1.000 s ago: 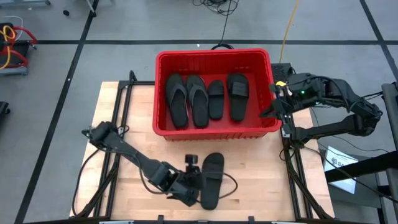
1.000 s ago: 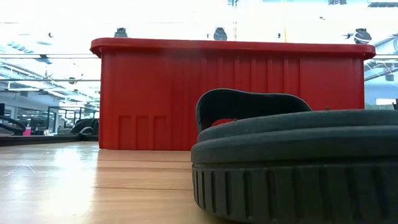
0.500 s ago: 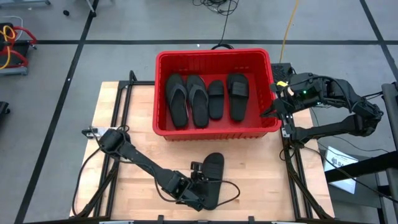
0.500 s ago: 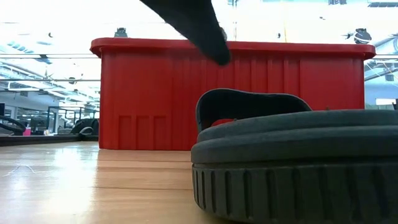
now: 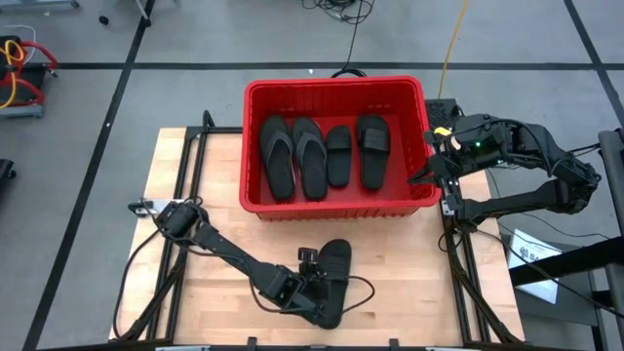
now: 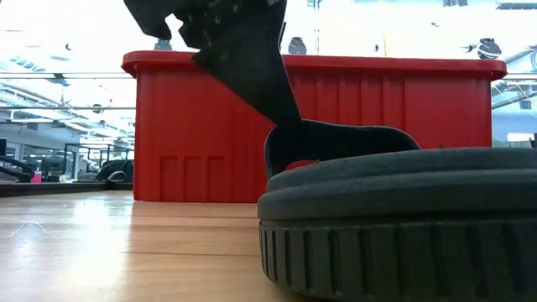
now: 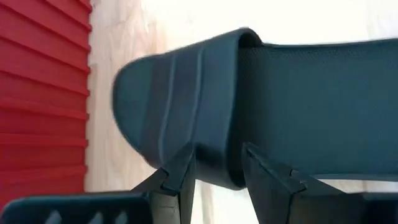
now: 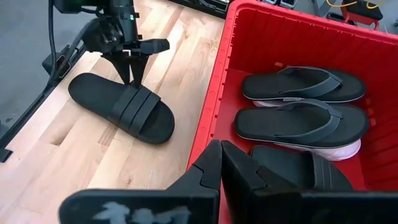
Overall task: Pick and place slides into bin
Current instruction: Put the black slide into the red bin
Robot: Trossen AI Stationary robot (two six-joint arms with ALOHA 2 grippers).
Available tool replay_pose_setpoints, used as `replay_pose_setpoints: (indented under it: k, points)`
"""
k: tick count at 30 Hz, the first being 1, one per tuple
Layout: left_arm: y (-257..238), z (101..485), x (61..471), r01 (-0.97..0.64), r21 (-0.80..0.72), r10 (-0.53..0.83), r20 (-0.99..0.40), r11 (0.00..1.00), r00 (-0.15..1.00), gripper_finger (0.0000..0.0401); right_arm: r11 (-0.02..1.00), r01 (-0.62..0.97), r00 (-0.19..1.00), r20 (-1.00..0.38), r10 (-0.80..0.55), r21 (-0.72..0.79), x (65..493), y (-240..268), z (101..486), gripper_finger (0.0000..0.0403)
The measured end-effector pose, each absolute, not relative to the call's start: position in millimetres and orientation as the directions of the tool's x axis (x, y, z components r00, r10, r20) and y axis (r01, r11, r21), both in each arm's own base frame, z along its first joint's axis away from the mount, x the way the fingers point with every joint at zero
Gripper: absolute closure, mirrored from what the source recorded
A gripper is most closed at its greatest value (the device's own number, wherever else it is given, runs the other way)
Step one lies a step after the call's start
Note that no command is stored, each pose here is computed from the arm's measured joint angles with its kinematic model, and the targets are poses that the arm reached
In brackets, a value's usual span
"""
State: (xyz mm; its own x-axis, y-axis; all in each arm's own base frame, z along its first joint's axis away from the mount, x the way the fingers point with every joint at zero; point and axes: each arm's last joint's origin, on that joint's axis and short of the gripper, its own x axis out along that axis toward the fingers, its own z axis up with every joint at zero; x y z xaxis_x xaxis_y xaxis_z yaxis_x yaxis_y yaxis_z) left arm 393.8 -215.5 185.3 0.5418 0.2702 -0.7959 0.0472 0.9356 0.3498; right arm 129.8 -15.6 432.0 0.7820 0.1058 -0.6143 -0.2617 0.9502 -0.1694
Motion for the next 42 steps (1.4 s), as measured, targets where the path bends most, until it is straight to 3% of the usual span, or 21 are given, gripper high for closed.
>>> replay_pose_setpoints:
  k: [14, 21, 26, 31, 42]
  points:
    - [-201, 180, 398, 0.006, 0.390, 0.327, -0.780, 0.921, 0.533, 0.0280, 0.951, -0.260, 0.782, -0.614, 0.105, -0.168, 130, -16, 432, 0.0403]
    - [-194, 180, 402, -0.029, 0.381, 0.338, -0.779, 0.924, 0.528, 0.0385, 0.951, -0.259, 0.782, -0.614, 0.105, -0.167, 130, -16, 432, 0.0403]
    - [-189, 180, 405, -0.077, 0.328, 0.317, -0.788, 0.942, 0.528, 0.0393, 0.951, -0.259, 0.782, -0.614, 0.105, -0.167, 130, -16, 432, 0.0403]
    - [-186, 187, 409, -0.095, 0.263, 0.273, -0.808, 0.960, 0.522, 0.0397, 0.952, -0.258, 0.782, -0.615, 0.104, -0.167, 130, -16, 432, 0.0403]
    - [-182, 219, 422, -0.027, 0.023, 0.033, -0.880, 0.999, 0.474, 0.0399, 0.951, -0.258, 0.782, -0.615, 0.103, -0.168, 130, -16, 432, 0.0403]
